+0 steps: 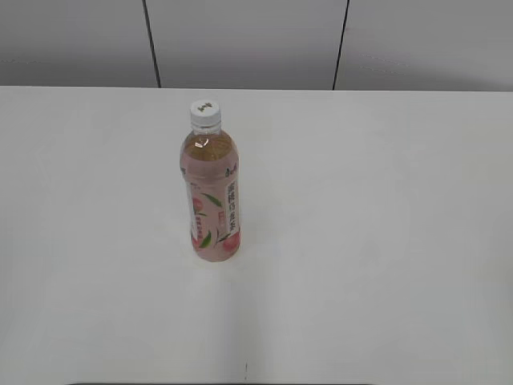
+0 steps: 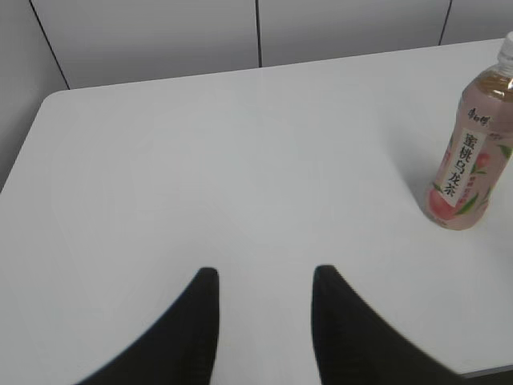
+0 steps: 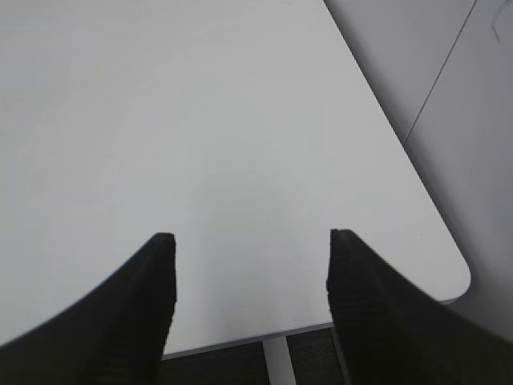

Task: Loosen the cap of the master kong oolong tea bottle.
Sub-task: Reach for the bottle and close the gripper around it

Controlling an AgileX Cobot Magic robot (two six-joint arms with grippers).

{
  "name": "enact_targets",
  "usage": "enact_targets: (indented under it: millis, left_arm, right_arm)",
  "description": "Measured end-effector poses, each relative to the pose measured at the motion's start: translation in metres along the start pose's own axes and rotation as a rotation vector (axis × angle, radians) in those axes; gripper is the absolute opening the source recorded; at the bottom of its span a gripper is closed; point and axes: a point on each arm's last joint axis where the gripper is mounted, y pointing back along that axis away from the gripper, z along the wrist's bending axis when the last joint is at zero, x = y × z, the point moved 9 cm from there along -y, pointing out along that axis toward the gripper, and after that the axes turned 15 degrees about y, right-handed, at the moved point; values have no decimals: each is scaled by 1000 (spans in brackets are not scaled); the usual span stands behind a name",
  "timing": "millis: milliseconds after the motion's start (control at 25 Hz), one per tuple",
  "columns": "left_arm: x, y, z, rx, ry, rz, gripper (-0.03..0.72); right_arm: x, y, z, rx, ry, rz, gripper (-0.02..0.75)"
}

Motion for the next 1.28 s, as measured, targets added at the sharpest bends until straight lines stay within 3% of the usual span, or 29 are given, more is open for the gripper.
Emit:
enact_targets:
  millis: [1080, 1160, 1280]
  left_arm:
    - [1, 0, -2, 10, 6, 3, 243]
    - [0, 0, -4, 24, 9, 5, 243]
    - [-22, 0, -20, 90, -64, -67, 248]
  right_arm:
    - [0, 0, 1, -3, -2, -1, 455]
    - [-1, -1, 2, -13, -6, 0, 455]
    - [-5, -5, 8, -60, -24, 20, 455]
